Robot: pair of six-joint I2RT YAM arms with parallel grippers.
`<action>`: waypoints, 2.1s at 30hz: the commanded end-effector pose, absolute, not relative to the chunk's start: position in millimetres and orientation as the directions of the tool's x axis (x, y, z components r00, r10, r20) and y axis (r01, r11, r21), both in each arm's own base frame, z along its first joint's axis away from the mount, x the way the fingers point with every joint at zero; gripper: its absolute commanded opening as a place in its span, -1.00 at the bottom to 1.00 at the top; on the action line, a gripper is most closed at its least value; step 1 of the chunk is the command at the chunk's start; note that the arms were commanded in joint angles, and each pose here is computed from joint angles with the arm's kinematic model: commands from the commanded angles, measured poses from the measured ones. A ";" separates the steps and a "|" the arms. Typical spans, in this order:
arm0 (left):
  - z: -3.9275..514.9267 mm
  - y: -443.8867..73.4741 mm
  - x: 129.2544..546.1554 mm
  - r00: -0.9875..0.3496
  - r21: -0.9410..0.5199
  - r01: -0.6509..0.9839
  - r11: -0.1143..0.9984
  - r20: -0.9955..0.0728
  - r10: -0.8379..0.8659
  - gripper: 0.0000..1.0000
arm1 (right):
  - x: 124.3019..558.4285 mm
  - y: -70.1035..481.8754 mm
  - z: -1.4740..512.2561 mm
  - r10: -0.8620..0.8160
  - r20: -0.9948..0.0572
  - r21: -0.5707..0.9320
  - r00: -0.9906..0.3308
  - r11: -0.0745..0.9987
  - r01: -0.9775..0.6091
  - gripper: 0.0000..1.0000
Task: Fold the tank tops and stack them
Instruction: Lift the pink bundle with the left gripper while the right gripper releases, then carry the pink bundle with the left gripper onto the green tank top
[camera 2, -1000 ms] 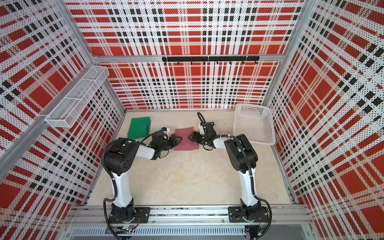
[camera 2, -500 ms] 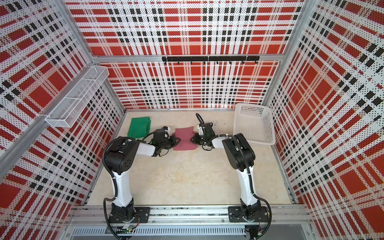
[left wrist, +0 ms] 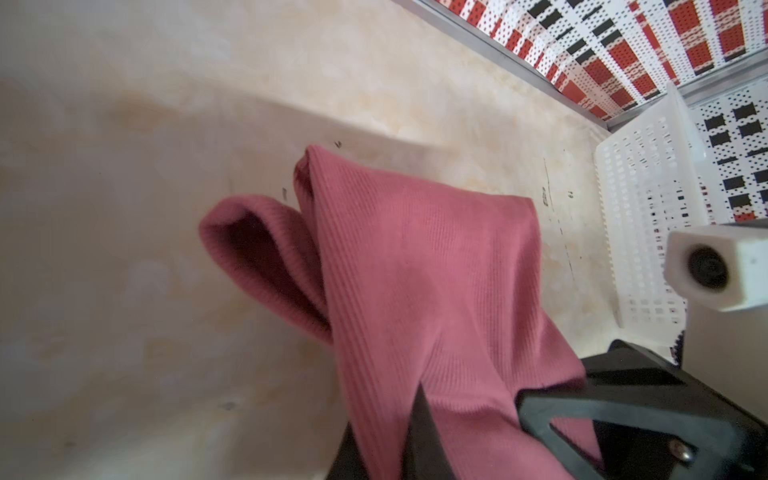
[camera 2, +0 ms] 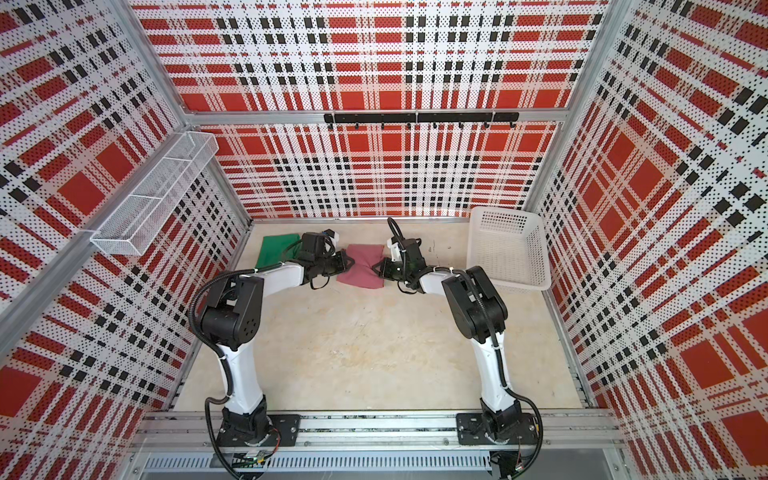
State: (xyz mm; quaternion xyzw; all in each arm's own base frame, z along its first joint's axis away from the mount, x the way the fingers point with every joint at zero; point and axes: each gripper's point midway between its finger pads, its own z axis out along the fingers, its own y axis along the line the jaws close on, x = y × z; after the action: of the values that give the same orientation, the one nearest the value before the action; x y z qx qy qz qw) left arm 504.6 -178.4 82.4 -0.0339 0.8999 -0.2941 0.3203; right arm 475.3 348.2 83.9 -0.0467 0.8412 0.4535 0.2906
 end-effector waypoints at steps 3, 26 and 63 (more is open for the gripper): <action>107.9 -126.1 515.9 -0.772 -0.395 0.108 0.912 -0.612 -0.173 -1.00 | 481.3 397.6 91.9 0.213 -0.576 0.776 -0.789 0.448 -0.445 -1.00; 159.1 -62.5 547.6 -0.749 -0.174 0.111 0.978 -0.662 -0.033 -1.00 | 441.4 339.7 90.6 0.127 -0.620 0.691 -0.774 0.554 -0.463 0.65; 84.1 147.4 522.4 -0.794 -0.164 -0.199 0.966 -0.551 -0.257 0.50 | 425.2 325.7 90.7 0.080 -0.616 0.673 -0.784 0.570 -0.471 0.61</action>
State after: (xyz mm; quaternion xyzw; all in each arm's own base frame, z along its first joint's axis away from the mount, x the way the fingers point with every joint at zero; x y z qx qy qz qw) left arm 517.9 142.0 81.0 -0.1207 0.9498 -0.0539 0.2837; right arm 428.1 326.4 69.3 -0.1055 0.8411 0.4434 0.2913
